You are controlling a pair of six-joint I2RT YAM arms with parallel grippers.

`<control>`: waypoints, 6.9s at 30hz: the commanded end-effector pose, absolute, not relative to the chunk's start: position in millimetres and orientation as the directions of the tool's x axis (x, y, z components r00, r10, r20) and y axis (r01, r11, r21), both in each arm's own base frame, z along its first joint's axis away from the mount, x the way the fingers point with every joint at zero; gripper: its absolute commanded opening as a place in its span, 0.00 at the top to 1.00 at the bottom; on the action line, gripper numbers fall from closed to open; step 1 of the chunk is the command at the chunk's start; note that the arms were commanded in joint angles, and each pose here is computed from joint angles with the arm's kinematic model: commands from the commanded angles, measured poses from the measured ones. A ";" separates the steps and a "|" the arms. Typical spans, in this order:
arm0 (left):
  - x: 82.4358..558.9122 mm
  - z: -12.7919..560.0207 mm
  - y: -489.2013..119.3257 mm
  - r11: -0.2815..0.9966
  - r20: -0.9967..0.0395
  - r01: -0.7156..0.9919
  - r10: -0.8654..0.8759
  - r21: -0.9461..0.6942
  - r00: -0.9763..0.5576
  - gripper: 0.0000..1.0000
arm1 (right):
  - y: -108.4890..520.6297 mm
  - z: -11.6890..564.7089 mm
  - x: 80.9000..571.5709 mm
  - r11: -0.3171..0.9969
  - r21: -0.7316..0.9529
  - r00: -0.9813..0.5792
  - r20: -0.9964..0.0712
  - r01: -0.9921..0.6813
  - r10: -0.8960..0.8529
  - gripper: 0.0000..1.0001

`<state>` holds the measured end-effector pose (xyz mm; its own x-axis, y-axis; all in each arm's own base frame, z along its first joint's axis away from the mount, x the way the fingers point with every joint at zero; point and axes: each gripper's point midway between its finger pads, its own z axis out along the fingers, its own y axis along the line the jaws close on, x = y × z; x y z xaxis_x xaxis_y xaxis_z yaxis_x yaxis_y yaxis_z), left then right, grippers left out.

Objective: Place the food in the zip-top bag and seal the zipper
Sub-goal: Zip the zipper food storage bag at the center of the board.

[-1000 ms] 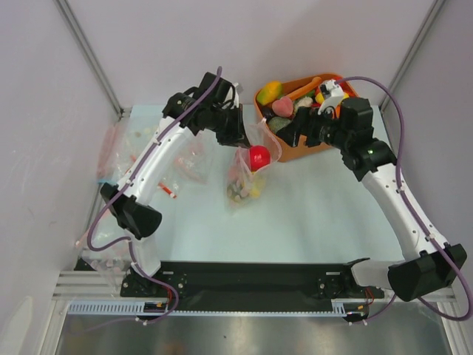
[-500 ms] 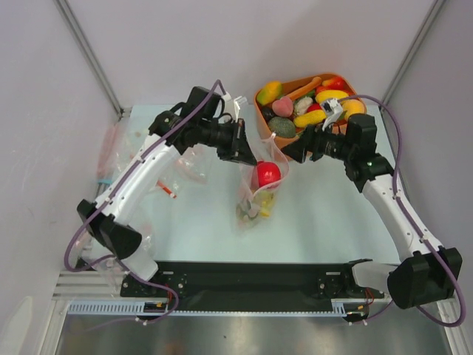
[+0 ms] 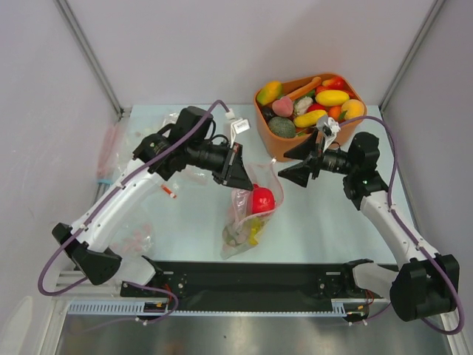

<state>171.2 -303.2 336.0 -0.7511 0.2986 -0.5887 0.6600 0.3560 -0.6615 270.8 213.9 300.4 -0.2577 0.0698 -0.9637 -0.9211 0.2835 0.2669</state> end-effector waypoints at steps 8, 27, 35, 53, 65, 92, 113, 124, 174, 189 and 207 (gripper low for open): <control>137.6 346.0 -330.3 0.184 -0.714 0.830 0.434 -0.527 -0.550 0.99 | 237.7 320.6 218.5 -0.024 -0.005 0.004 -1.000 -1.000 0.008 0.14; 192.5 350.5 -313.9 0.455 -0.761 0.842 0.424 -0.290 -0.491 0.76 | 241.2 365.3 199.3 -0.025 0.082 -0.083 -0.996 -0.996 0.023 1.00; 226.3 395.3 -329.2 0.478 -0.870 0.862 0.340 -0.166 -0.356 0.45 | 224.8 370.9 239.4 0.335 0.367 -0.348 -0.930 -0.868 0.119 1.00; 225.5 417.5 -424.2 0.148 -0.953 0.985 0.274 -0.092 -0.130 0.45 | 204.8 356.3 237.1 0.574 0.462 -0.493 -0.863 -0.676 0.115 1.00; 216.7 412.7 -402.5 0.227 -0.952 0.974 0.296 -0.011 -0.079 0.40 | 204.7 355.2 234.4 0.565 0.445 -0.469 -0.876 -0.695 0.112 1.00; 217.4 394.1 -350.2 0.341 -0.955 0.936 0.241 -0.084 -0.173 0.34 | 225.4 309.0 250.3 0.357 0.033 -0.046 -0.999 -0.933 -0.027 0.23; 270.2 343.7 -344.5 0.381 -0.922 0.907 0.259 -0.177 -0.288 0.40 | 249.9 306.0 305.8 0.158 0.025 -0.016 -0.998 -0.987 0.062 0.76; 272.2 369.8 -325.0 0.432 -0.950 0.899 0.251 -0.063 -0.188 0.48 | 245.1 322.6 275.0 0.121 0.048 -0.040 -0.997 -0.992 0.067 1.00; 244.9 380.8 -348.6 0.271 -0.954 0.959 0.258 -0.082 -0.154 0.93 | 254.9 336.0 262.0 0.084 0.055 -0.052 -0.998 -0.995 0.041 1.00; 221.8 420.1 -352.3 0.174 -0.977 0.980 0.167 -0.101 -0.130 1.00 | 256.3 359.7 239.9 0.017 -0.023 0.024 -0.999 -1.000 0.042 0.45; 219.6 399.9 -330.8 0.236 -0.967 0.971 0.233 -0.044 -0.100 1.00 | 247.4 390.7 235.9 -0.001 0.007 -0.007 -0.990 -1.000 0.142 1.00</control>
<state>227.3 -345.8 386.1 -0.1726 0.2435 -0.9544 0.9675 0.2239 -0.1179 234.8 256.7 364.0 -0.0502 0.0731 -0.9961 -0.9983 -0.0329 0.0479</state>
